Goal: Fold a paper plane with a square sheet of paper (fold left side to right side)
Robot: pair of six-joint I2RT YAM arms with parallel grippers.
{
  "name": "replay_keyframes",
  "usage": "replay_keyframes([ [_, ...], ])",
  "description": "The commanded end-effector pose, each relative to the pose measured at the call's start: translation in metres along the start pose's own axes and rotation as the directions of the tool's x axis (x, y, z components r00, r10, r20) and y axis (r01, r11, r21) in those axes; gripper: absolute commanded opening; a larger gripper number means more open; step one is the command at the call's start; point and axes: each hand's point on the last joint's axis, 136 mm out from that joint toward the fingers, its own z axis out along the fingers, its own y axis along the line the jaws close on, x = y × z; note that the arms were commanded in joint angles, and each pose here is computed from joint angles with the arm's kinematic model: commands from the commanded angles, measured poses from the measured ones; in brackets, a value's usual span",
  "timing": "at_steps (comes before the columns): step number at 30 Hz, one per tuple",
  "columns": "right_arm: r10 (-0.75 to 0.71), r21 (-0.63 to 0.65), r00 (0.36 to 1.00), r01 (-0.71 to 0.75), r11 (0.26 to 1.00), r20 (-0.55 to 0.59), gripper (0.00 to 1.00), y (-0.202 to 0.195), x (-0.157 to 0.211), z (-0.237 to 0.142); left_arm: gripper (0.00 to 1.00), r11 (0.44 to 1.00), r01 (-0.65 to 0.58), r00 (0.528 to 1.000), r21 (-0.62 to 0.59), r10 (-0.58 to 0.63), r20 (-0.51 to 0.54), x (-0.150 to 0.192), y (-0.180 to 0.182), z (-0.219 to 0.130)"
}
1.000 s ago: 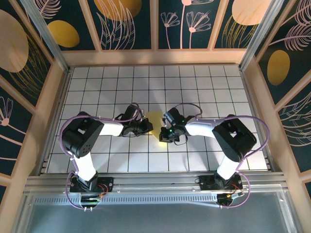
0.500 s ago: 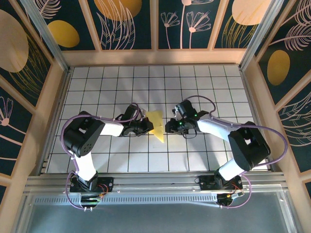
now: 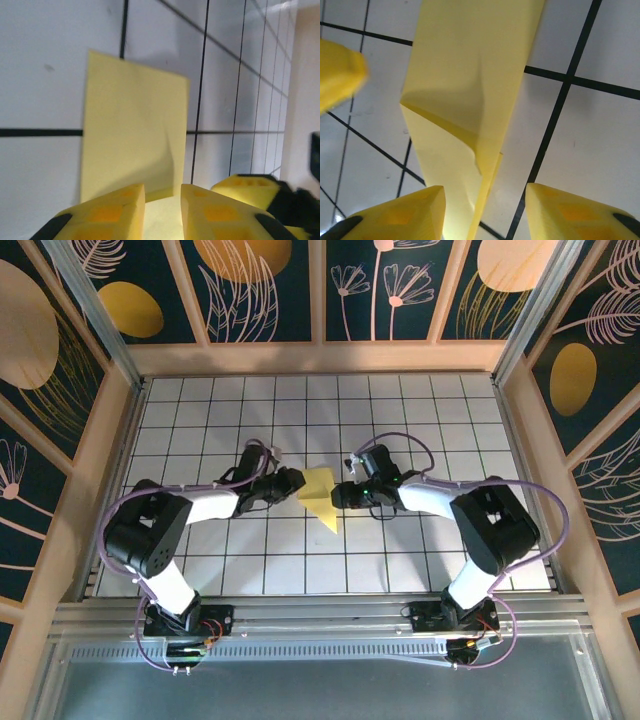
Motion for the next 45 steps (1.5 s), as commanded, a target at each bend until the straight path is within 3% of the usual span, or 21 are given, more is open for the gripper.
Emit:
replay_keyframes([
  [1, -0.066, -0.028, 0.997, 0.067, 0.997, 0.039, 0.43, 0.010, -0.018, 0.005, 0.28, 1.000, 0.003, 0.999, -0.030, -0.001, 0.050, -0.007, 0.010, -0.012],
  [13, -0.063, -0.046, 0.998, 0.064, 0.997, 0.017, 0.29, 0.011, -0.015, 0.020, 0.33, 0.999, 0.014, 0.998, -0.036, -0.012, 0.063, -0.010, 0.016, -0.016],
  [23, -0.072, 0.001, 0.996, 0.072, 0.997, 0.044, 0.00, 0.009, -0.021, 0.008, 0.42, 0.999, 0.023, 0.998, -0.026, -0.022, 0.065, -0.013, 0.018, -0.016],
  [31, -0.090, -0.002, 0.990, 0.091, 0.996, 0.104, 0.00, 0.018, -0.026, -0.017, 0.45, 0.999, 0.035, 0.998, 0.042, -0.037, 0.041, -0.018, 0.009, -0.007],
  [45, -0.084, -0.030, 0.983, 0.090, 0.996, 0.161, 0.00, 0.023, -0.026, -0.033, 0.39, 0.993, 0.024, 0.998, 0.111, -0.018, -0.059, -0.021, -0.002, 0.028],
])
